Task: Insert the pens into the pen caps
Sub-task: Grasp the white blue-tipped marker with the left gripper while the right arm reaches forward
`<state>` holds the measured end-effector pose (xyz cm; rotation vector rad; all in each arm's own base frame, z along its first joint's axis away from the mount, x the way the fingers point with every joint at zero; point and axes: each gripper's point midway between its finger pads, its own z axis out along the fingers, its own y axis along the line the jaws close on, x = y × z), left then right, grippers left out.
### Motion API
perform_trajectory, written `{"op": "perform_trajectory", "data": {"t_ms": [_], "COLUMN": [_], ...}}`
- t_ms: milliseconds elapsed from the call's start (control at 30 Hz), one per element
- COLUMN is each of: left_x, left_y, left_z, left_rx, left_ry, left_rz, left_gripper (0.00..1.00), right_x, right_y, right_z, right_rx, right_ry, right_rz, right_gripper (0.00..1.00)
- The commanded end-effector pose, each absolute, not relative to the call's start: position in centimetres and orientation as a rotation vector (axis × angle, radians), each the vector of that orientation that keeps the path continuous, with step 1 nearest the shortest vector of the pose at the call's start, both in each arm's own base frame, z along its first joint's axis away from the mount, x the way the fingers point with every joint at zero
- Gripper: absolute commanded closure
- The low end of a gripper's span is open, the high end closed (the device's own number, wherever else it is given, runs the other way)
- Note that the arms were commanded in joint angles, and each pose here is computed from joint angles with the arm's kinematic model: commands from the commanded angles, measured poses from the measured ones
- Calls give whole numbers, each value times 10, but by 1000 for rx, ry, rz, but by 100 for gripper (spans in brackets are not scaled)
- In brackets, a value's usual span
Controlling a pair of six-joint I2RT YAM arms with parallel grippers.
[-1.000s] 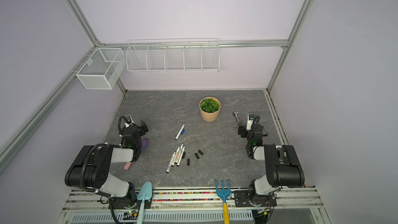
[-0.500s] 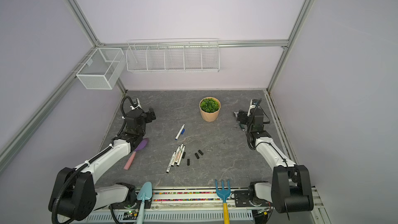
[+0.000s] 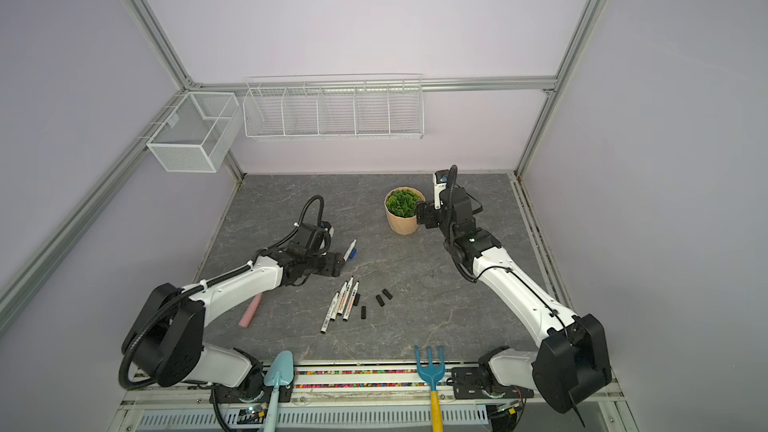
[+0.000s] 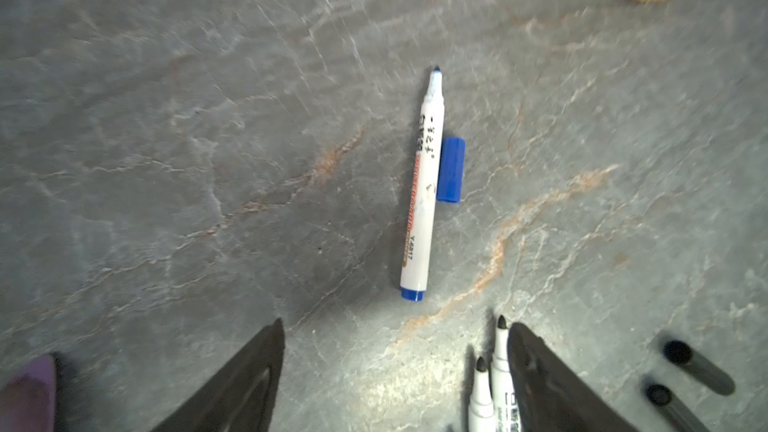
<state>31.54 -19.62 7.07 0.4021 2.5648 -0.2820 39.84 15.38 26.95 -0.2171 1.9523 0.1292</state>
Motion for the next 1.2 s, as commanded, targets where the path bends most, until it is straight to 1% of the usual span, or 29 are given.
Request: {"op": "perform_trajectory", "data": {"t_ms": [0,100,167,300,367,467,567,800,900,1067,1167], "left_x": [315,319,322,327,330,336,339,332,327,320,319], "left_y": [-206,-210,-209,-209,-211,-212,-213,-210,-207,-202,-200], "left_z": [65,59,54,46,43,39,35,16,9,1,3], "left_rx": [492,522,532,543,550,563,574,578,567,539,514], "left_ry": [2641,2672,2686,2696,2698,2707,2717,2789,2821,2865,2870], "left_rz": [-295,-281,-256,-222,-218,-188,-180,-158,-146,-151,-155], "left_gripper": [20,27,35,46,47,53,55,60,65,78,90], "right_x": [398,397,397,396,396,396,396,395,395,395,395], "right_y": [161,169,171,175,175,175,176,176,175,174,174], "right_z": [257,255,254,254,255,258,260,260,260,262,262], "right_rx": [-270,-284,-289,-303,-304,-307,-307,-298,-295,-284,-283], "right_ry": [1999,2009,2013,2014,2013,2009,2005,2005,2006,2001,2000], "right_rz": [82,102,107,113,111,109,116,128,122,116,119], "right_gripper": [8,9,10,11,11,11,11,12,12,12,13]}}
